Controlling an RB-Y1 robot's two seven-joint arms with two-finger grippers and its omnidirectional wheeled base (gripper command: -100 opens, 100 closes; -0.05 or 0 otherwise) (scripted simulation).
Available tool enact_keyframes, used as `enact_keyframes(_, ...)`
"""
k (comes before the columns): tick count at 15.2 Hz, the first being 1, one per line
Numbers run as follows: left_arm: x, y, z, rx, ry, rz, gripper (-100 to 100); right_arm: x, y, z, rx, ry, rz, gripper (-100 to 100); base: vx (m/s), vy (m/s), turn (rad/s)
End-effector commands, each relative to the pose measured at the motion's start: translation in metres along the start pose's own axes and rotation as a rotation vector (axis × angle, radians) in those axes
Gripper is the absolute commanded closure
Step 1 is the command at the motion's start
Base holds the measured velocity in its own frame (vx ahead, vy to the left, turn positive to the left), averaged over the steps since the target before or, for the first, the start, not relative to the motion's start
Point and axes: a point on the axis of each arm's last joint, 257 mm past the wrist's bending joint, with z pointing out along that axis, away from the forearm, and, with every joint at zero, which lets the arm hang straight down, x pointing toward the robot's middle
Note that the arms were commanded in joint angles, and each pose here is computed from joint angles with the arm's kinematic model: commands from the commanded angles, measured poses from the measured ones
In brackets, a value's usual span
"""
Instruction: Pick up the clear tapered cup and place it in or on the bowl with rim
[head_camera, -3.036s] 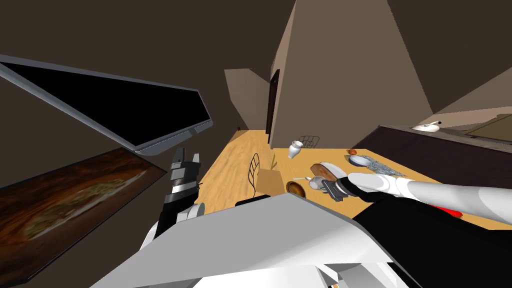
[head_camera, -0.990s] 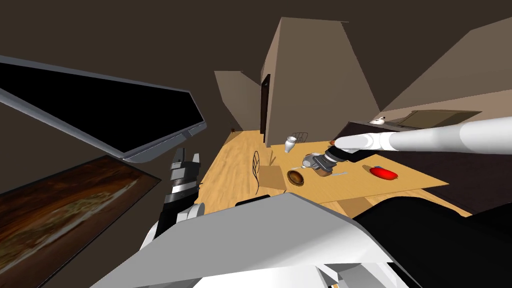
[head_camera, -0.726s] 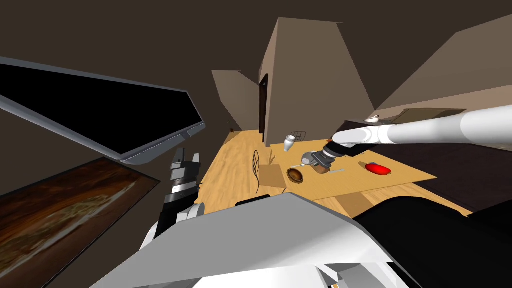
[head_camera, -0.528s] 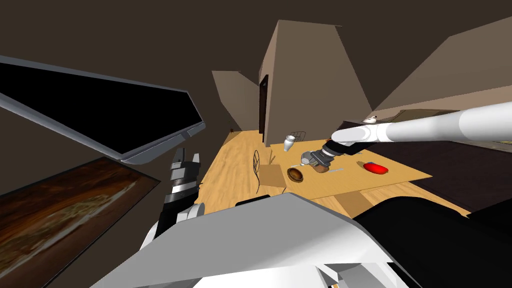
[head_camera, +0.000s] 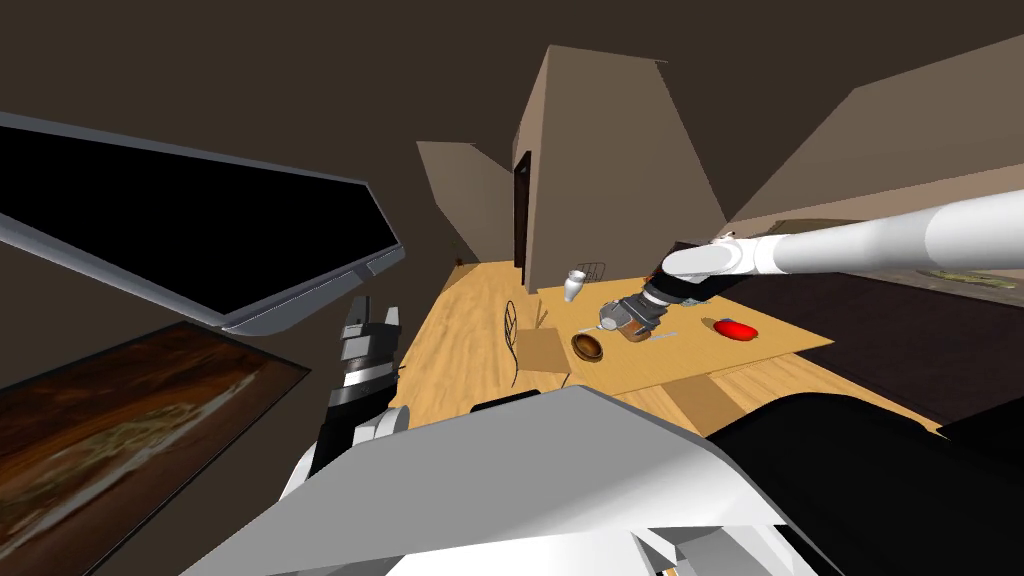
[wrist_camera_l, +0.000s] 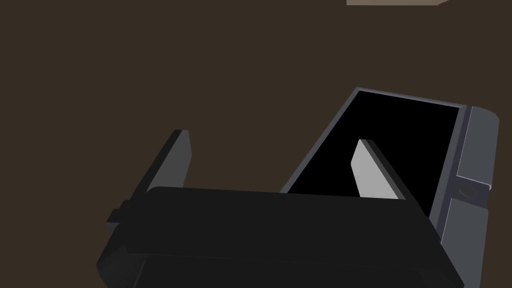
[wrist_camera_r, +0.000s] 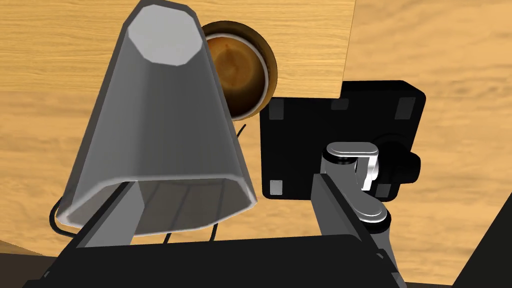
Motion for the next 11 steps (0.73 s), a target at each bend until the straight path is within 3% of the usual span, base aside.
enact_keyframes(1, 0.000, 0.000, 0.000, 0.000, 0.000, 0.000, 0, -0.003, -0.007, -0.013, -0.001, -0.003, -0.018, -100, 0.013, 0.015, -0.127)
enact_keyframes(6, 0.000, 0.000, 0.000, 0.000, 0.000, 0.000, 0, -0.010, -0.020, -0.035, 0.003, -0.007, -0.049, -100, 0.007, 0.011, -0.105)
enact_keyframes(7, 0.000, 0.000, 0.000, 0.000, 0.000, 0.000, 0, -0.008, -0.017, -0.028, 0.005, -0.005, -0.038, -100, 0.005, 0.009, -0.001)
enact_keyframes(11, 0.000, 0.000, 0.000, 0.000, 0.000, 0.000, 0, -0.008, -0.018, -0.030, 0.002, -0.006, -0.041, -100, 0.000, 0.000, 0.000)
